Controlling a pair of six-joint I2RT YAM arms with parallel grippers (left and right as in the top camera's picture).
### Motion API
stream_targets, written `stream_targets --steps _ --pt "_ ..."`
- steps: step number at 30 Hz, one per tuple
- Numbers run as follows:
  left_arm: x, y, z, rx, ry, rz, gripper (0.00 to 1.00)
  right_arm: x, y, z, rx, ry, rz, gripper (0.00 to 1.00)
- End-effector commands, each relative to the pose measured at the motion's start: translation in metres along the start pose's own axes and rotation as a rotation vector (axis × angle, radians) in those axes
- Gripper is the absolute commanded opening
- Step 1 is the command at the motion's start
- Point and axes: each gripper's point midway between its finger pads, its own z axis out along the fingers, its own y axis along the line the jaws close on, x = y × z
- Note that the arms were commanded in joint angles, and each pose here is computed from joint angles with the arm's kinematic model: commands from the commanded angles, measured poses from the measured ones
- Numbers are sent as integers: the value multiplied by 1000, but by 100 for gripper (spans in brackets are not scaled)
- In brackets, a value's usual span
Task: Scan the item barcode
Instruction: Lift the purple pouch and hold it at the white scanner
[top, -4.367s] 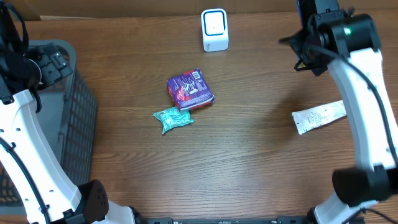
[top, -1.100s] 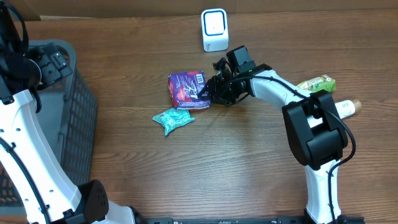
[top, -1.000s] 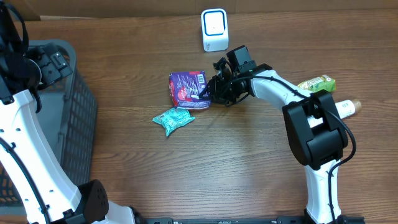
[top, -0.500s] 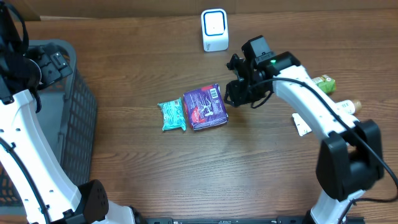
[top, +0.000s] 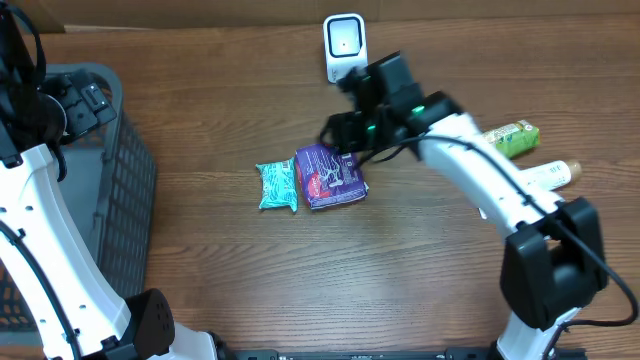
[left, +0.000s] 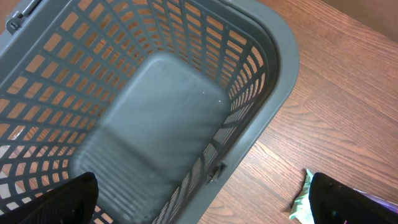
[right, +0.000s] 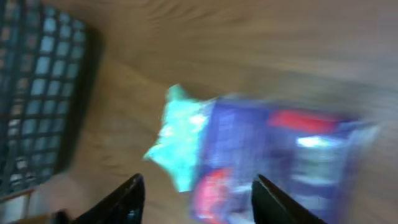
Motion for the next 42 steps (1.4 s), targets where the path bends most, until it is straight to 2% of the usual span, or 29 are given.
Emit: stream_targets --steps 1,5,10,16,23,27,30,32,34,35,36,37,38,40,42 --pt "-1 1 3 -9 5 9 100 26 20 31 17 78 112 47" --pt "-1 1 3 -9 6 10 100 53 26 62 70 140 162 25" --pt "-1 1 3 -9 6 10 99 76 17 88 151 188 203 8" --pt "-1 1 3 -9 5 9 100 84 -23 76 348 186 244 4" --pt "-1 1 3 -9 5 9 99 98 -87 37 595 240 322 4" --pt "-1 1 3 -9 6 9 100 92 -99 20 609 235 364 4" --pt "-1 1 3 -9 5 9 100 76 -92 -1 555 190 358 4" --pt "-1 1 3 -9 5 9 100 62 -87 -20 509 142 362 8" --pt "-1 1 3 -9 6 9 100 49 -85 -40 480 92 370 18" --pt "-1 1 3 -9 5 9 99 45 -85 -47 462 79 369 26" --pt "-1 1 3 -9 5 9 100 40 -85 -54 433 66 374 50" --pt "-1 1 3 -9 5 9 99 37 -85 -56 401 68 368 65" --pt "-1 1 3 -9 5 9 99 35 -84 -57 362 73 357 75" --pt "-1 1 3 -9 5 9 100 31 -85 -53 273 84 327 86" --pt "-1 1 3 -9 5 9 100 30 -89 -46 214 83 322 89"
